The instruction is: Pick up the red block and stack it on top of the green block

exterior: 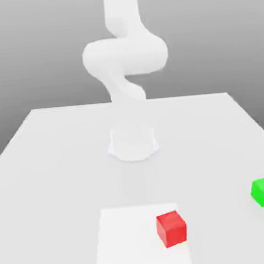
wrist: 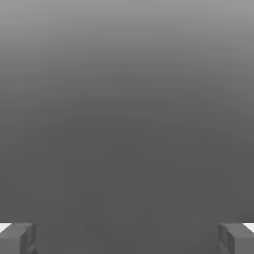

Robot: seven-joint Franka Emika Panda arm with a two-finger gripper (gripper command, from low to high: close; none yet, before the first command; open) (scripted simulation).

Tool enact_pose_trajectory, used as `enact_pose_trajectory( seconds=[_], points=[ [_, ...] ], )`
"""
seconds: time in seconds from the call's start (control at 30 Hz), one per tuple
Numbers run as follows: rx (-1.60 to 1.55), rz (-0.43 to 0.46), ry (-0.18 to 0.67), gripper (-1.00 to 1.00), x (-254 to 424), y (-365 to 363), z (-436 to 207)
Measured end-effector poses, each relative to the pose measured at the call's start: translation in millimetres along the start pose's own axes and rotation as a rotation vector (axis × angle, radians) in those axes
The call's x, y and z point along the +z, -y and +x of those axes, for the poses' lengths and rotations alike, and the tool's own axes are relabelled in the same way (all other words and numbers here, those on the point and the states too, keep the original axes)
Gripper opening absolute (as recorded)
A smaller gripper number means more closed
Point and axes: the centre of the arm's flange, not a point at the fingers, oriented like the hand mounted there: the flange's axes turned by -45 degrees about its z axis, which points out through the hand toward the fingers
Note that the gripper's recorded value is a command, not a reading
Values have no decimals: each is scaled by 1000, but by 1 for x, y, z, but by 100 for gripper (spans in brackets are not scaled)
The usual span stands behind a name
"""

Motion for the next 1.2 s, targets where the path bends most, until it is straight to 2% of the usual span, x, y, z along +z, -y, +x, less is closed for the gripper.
enact_pose_trajectory(
  seconds=[0.3, 0.67, 0.73, 0.87, 0.9, 1.2],
  points=[
    [-118, 51, 301, 0, 194, 29, -71],
    [-278, 106, 659, 0, 349, 62, -245],
    [-293, 109, 698, 0, 366, 62, -272],
    [-296, 110, 711, 0, 400, 62, -305],
    [-296, 110, 711, -100, 407, 62, -312],
    [-297, 110, 712, -100, 398, 62, -303]
  ],
)
